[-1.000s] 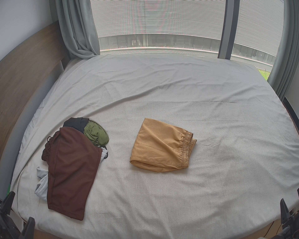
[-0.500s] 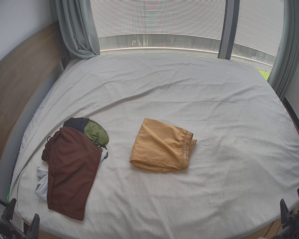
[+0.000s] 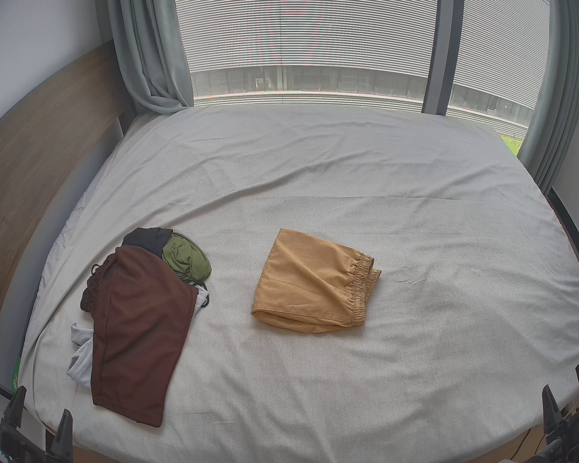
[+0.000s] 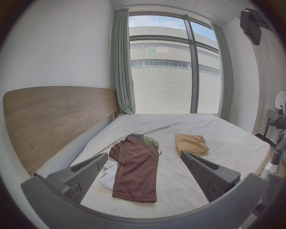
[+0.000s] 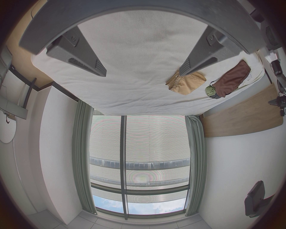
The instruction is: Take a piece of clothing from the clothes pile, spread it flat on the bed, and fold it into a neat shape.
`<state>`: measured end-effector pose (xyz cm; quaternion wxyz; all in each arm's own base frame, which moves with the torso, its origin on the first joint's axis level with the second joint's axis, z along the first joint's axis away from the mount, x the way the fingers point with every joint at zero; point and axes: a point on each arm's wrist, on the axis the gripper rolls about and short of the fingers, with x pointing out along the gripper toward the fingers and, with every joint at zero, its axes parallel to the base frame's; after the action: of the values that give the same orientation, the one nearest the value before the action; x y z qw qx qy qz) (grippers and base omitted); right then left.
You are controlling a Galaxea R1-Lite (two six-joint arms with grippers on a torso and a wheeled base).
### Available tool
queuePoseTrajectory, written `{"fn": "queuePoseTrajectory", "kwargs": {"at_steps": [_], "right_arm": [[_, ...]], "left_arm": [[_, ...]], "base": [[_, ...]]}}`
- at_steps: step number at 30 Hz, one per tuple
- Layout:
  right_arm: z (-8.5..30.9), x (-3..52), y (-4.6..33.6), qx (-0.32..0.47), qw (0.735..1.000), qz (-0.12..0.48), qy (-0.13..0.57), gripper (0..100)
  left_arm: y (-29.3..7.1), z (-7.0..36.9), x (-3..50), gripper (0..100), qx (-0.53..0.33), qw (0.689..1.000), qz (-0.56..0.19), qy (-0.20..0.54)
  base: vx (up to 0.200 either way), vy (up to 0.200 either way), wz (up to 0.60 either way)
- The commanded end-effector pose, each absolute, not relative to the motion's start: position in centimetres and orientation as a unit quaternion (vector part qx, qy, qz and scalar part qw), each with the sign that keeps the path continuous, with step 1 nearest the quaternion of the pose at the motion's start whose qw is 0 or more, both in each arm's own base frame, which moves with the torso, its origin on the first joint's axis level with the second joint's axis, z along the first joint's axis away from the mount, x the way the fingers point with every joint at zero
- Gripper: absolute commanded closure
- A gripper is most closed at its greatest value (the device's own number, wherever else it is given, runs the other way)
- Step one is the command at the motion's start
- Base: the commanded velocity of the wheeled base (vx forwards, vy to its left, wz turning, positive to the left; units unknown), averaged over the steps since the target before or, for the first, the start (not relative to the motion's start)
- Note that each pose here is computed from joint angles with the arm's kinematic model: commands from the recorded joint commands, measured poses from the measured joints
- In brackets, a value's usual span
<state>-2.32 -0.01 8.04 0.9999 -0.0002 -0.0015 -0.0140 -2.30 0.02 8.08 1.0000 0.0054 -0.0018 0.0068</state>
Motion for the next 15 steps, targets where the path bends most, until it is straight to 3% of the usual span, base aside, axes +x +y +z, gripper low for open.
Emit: {"fn": "queuePoseTrajectory", "kwargs": {"at_steps": [1,15], "right_arm": [[7.63,-2.27,0.00,-0.002,1.000,-0.012,0.002,0],[7.58,-2.30,0.01,-0.002,1.000,-0.011,0.003,0]], "left_arm": [[0.02,7.55,-2.27,0,0.006,1.000,0.007,0.001],[0.02,7.57,-2.27,0,0.005,1.000,0.007,0.000]], "base": [[0.000,0.000,0.00],[0.000,0.000,0.00]]}}
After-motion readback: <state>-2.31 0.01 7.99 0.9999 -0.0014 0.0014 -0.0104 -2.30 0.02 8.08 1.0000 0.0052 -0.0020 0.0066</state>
